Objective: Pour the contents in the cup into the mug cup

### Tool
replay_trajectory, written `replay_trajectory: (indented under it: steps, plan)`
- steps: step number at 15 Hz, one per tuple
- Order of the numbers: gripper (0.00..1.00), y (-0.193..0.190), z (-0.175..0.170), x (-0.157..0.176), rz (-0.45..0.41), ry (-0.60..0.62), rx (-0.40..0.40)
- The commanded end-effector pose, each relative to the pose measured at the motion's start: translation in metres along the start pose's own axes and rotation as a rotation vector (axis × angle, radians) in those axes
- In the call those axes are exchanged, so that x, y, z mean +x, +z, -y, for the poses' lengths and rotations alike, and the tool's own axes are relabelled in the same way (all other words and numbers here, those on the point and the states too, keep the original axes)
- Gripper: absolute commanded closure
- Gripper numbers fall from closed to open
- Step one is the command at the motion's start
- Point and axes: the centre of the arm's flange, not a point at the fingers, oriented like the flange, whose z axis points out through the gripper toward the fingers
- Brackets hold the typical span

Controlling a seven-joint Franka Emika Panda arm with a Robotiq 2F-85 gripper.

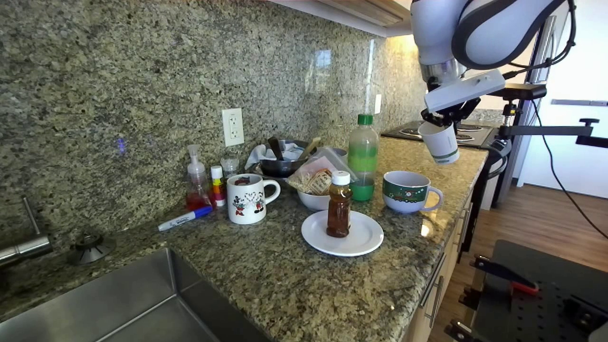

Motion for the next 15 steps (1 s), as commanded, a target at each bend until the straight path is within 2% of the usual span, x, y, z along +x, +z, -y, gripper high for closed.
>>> replay_trajectory:
  steps: [1, 10, 15]
  plan:
    - [0.97, 0.009, 0.011, -0.021, -0.027, -0.037, -0.046]
    - [0.98, 0.024, 0.034, -0.071, -0.075, -0.17, -0.111]
    - [0.97, 0.035, 0.041, -0.084, -0.159, -0.235, -0.19]
